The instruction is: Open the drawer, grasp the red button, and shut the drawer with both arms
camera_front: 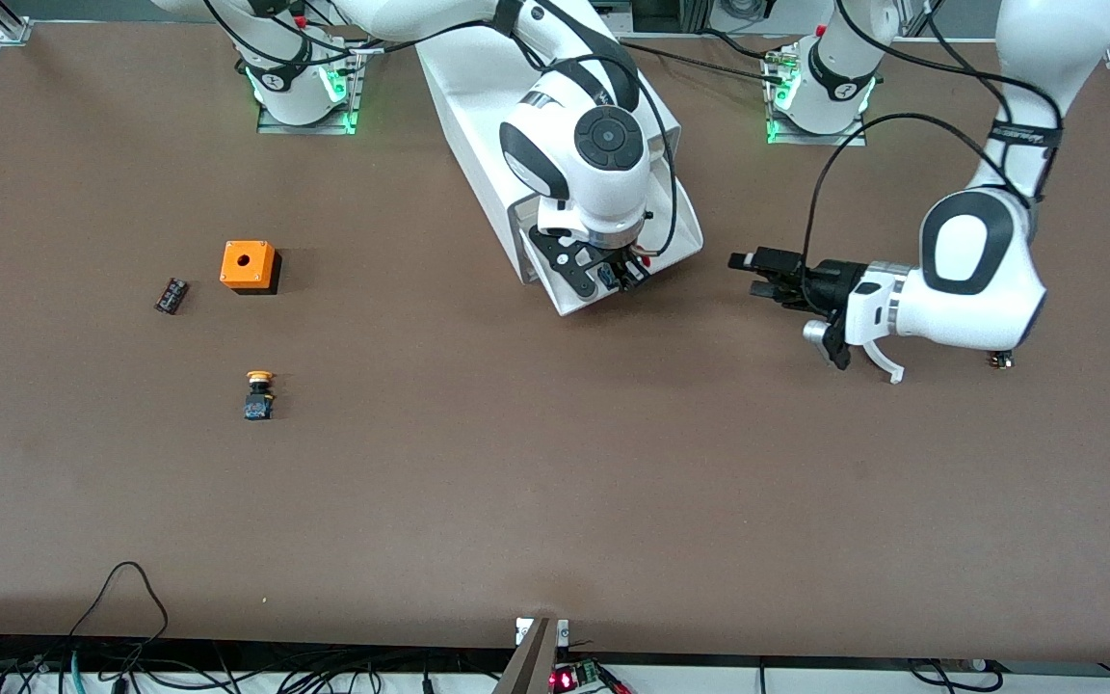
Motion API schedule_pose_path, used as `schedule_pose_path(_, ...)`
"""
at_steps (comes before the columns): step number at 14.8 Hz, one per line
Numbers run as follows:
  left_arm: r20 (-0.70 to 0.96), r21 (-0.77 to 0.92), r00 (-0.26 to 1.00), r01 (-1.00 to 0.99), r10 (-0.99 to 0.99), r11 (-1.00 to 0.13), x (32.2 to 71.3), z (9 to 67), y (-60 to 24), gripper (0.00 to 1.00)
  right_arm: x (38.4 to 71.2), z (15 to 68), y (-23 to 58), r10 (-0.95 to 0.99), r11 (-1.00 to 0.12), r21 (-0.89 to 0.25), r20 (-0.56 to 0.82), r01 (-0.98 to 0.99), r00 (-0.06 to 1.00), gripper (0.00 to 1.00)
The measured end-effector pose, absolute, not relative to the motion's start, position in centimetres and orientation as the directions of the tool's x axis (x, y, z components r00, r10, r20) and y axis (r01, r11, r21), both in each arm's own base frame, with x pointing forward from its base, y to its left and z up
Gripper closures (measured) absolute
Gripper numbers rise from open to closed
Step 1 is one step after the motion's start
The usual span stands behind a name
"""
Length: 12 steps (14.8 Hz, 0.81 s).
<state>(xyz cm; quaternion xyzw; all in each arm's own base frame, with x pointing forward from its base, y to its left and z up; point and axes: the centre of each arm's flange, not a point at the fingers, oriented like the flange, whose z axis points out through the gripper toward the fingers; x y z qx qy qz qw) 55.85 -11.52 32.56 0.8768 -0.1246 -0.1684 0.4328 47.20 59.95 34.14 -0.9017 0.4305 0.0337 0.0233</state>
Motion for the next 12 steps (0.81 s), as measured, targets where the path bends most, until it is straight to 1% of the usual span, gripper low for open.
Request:
schedule_pose_path(1,-0.214,0.771,0.906,-0.073,-0.365,-0.632,56.3,33.9,-11.2,0.00,47.2,34.2,60.0,-0.775,-0.628,-0.013,-0.081,-0.778,0.627,0.49)
schedule_pose_path(2,-0.246,0.736,0.901,-0.067,-0.359,-0.673,56.7,35.3,-10.9,0.00,47.2,34.2,60.0,-0.775,-0.628,-0.015,-0.081,-0.778,0.627,0.59)
schedule_pose_path(6,-0.343,0.572,0.893,-0.049,-0.293,-0.818,58.0,40.4,-10.0,0.00,47.3,34.7,60.1,-0.774,-0.628,-0.026,-0.084,-0.778,0.627,0.60)
schedule_pose_path(8,-0.372,0.457,0.896,-0.050,-0.241,-0.888,58.6,43.3,-9.9,0.00,47.4,35.0,60.1,-0.768,-0.635,-0.032,-0.082,-0.772,0.636,0.60)
schedule_pose_path(10,-0.371,0.331,0.910,-0.057,-0.185,-0.942,59.0,46.3,-10.5,0.00,48.0,35.9,59.9,-0.743,-0.663,-0.053,-0.075,-0.747,0.665,0.60)
schedule_pose_path(12,-0.341,0.233,0.927,-0.076,-0.155,-0.969,59.4,48.4,-10.7,0.00,49.1,38.4,58.8,-0.698,-0.708,-0.090,-0.058,-0.700,0.714,0.60)
